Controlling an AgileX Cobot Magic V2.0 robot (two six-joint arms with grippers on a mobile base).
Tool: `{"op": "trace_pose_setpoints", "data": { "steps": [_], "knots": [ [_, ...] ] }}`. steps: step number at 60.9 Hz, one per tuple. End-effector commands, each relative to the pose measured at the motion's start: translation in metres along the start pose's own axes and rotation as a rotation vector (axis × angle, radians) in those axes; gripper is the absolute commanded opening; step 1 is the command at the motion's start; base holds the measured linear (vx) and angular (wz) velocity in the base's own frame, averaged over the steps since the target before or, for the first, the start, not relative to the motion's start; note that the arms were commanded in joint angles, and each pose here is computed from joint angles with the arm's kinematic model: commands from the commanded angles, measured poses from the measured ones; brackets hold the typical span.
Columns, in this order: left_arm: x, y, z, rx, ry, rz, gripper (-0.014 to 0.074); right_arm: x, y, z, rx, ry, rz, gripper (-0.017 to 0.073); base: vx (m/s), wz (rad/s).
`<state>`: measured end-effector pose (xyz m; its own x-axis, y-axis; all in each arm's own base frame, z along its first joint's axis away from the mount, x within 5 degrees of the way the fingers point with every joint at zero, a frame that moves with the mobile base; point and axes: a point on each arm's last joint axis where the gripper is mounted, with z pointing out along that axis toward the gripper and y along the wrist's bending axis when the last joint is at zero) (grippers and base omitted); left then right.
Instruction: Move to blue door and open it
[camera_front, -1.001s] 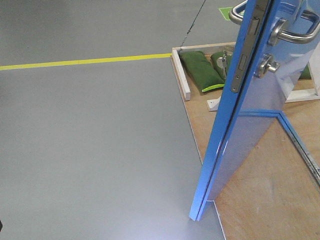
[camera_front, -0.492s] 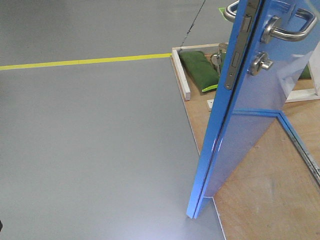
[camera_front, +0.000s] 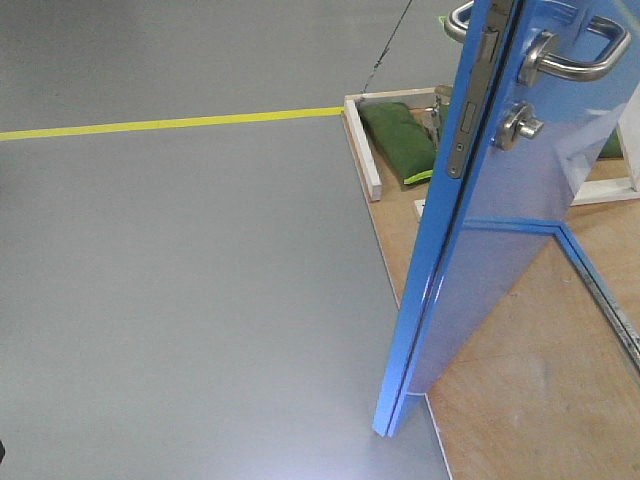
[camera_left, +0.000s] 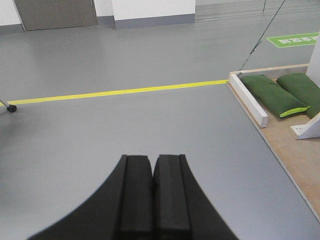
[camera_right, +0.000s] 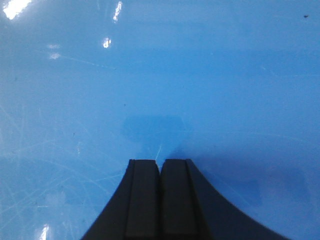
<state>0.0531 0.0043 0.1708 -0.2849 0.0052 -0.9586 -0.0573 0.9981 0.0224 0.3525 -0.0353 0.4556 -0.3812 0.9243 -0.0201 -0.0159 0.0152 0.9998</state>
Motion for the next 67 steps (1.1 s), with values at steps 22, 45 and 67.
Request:
{"op": "trace_pose_setpoints", "data": {
  "steps": [22, 45, 67],
  "knots": [
    [-0.0173, -0.0001, -0.0053, 0.004, -0.122, -0.004, 0.0071, 0.0082, 0.0253, -0.0109, -0.083, 0.000, -0.007, -0.0004, 0.00, 0.05],
    [-0.0174, -0.0001, -0.0054, 0.004, -0.124, -0.004, 0.0071, 0.0081, 0.0253, -0.0109, -0.083, -0.001, -0.007, -0.0004, 0.00, 0.11],
    [-0.0174, -0.0001, -0.0054, 0.004, -0.124, -0.004, 0.0071, 0.0080, 0.0253, -0.0109, -0.083, -0.002, -0.007, -0.0004, 0.01, 0.10]
  ]
}}
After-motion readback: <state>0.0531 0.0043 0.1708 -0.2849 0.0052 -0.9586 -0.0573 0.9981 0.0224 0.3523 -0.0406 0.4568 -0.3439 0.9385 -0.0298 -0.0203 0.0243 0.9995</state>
